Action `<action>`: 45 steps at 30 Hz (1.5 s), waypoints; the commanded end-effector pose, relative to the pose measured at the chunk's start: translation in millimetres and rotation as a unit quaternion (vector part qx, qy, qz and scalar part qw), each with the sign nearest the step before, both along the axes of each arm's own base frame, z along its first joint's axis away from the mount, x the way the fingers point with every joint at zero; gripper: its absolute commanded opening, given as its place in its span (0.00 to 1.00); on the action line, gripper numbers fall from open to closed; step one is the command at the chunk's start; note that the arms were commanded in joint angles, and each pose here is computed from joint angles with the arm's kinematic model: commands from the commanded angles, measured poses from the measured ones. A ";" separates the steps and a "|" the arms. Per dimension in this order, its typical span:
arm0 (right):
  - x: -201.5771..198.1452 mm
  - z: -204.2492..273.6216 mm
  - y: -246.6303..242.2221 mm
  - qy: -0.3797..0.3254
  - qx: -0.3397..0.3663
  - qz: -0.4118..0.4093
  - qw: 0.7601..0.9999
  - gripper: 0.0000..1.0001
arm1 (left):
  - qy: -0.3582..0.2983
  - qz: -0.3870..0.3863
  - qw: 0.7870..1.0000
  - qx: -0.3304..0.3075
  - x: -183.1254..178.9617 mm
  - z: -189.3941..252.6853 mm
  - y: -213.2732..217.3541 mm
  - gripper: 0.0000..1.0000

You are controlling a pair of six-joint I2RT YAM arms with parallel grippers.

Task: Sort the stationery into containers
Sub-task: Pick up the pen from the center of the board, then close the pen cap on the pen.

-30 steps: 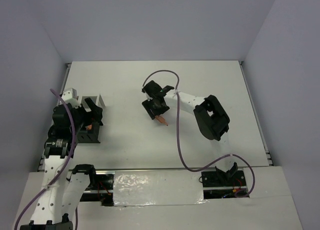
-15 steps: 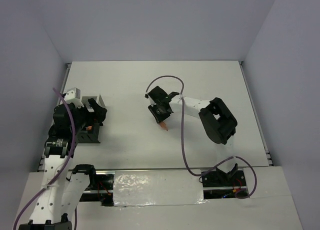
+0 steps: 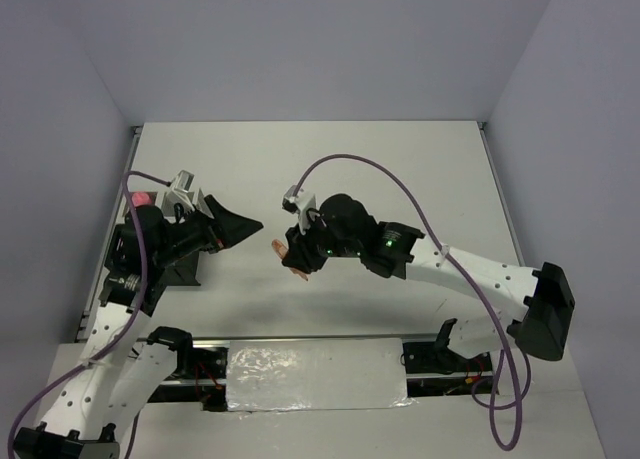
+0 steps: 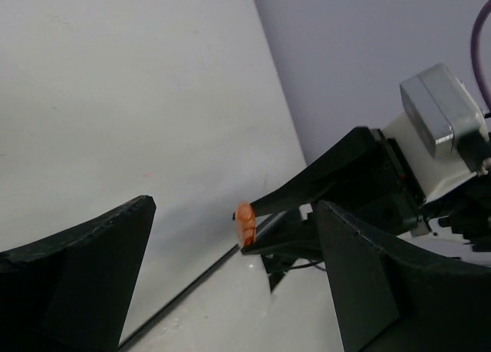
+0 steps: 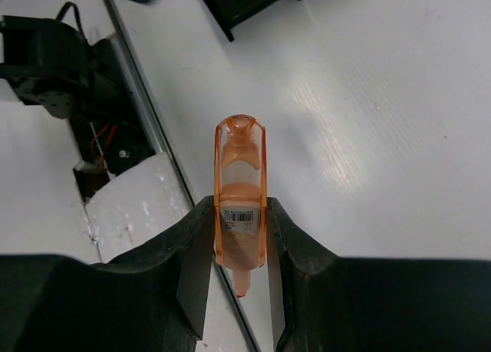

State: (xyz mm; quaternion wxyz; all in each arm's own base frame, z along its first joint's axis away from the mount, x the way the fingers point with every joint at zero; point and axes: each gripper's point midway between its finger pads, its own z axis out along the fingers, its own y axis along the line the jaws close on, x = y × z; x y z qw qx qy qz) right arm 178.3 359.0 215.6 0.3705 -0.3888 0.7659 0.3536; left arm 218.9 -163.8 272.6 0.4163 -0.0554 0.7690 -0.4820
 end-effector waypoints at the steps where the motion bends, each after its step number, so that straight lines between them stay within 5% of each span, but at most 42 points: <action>1: -11.5 33.0 13.8 -0.027 0.029 -0.005 0.999 0.00 | -0.009 -0.025 0.998 -0.055 -7.8 23.3 -15.7 0.99; 14: 4.6 62.5 23.5 -0.059 0.007 -0.066 0.996 0.00 | 0.013 -0.060 0.996 -0.059 -18.9 6.6 -41.5 0.72; 17: 8.2 60.3 25.0 -0.059 -0.006 -0.073 0.996 0.00 | 0.008 -0.056 0.997 -0.057 -19.3 10.0 -40.7 0.45; 22: 6.7 53.3 26.5 -0.058 -0.025 -0.067 0.996 0.00 | 0.000 -0.047 0.998 -0.033 -14.4 11.5 -37.5 0.28; 26: 0.4 53.0 27.1 -0.054 -0.021 -0.057 0.997 0.00 | -0.010 -0.043 0.999 -0.019 -11.5 14.3 -36.4 0.00; 28: -3.6 53.8 27.8 -0.052 -0.007 -0.047 0.998 0.00 | -0.021 -0.044 0.999 -0.015 -11.5 16.7 -36.6 0.00; 33: -9.5 75.2 15.0 -0.059 0.051 -0.049 0.996 0.39 | -0.089 -0.054 0.994 -0.037 -21.2 41.4 -35.6 0.00; 34: -10.6 68.7 10.7 -0.056 0.047 -0.051 0.996 0.55 | -0.095 -0.060 0.993 -0.043 -24.2 44.3 -36.4 0.00; 37: -12.9 72.6 -3.1 -0.048 0.069 -0.062 0.994 0.68 | -0.142 -0.084 0.984 -0.066 -36.6 65.2 -38.9 0.00; 42: -20.6 91.6 -24.4 0.017 0.160 -0.043 0.986 0.71 | -0.220 -0.133 0.961 -0.099 -63.1 91.8 -42.1 0.00; 45: -51.6 118.2 -25.5 0.054 0.241 0.051 0.968 0.67 | -0.257 -0.171 0.944 -0.116 -81.4 101.2 -44.8 0.00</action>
